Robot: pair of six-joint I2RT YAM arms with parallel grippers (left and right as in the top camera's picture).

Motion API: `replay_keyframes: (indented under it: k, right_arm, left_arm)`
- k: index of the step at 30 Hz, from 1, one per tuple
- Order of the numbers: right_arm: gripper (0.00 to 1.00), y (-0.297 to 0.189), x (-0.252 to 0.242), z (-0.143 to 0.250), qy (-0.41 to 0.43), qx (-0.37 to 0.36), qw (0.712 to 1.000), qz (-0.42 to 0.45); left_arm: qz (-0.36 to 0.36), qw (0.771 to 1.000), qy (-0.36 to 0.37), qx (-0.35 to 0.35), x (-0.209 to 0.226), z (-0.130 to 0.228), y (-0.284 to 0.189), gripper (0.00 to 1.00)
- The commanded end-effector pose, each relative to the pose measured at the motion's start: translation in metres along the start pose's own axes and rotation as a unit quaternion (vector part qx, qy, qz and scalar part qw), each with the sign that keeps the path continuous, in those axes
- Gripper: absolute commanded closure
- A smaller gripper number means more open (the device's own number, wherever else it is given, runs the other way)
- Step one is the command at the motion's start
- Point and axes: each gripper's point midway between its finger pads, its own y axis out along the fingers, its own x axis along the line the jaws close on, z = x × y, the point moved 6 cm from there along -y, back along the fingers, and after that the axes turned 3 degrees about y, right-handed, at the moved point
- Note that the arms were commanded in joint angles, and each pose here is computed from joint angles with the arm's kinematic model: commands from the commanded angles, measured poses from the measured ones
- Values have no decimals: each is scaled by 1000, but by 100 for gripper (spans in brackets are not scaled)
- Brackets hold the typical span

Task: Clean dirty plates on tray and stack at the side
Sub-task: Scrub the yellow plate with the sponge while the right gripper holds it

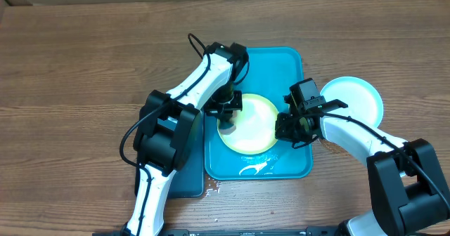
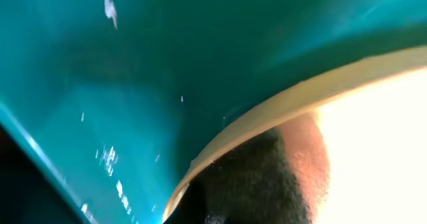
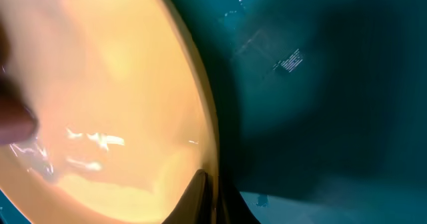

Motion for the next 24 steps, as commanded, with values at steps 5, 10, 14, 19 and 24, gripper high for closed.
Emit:
replay_keyframes:
  k: [5,10,14,19,24]
  right_arm:
    - [96,8,-13,3,-5,4,999,35]
    - [96,8,-13,3,-5,4,999,35]
    - [96,8,-13,3,-5,5,999,35]
    - [96,8,-13,4,-5,5,999,35]
    - [96,8,-13,4,-5,5,999,35]
  left_arm:
    - [61,997,26,-47,-26,-26,17,96]
    - [140,987,74,-39,-64,-17,16,96]
    - [153,984,92,-25,-81,-8,24,96]
    - [188,976,110,24,-102,10,40,96]
    - [243,961,115,63,-114,21,37,96]
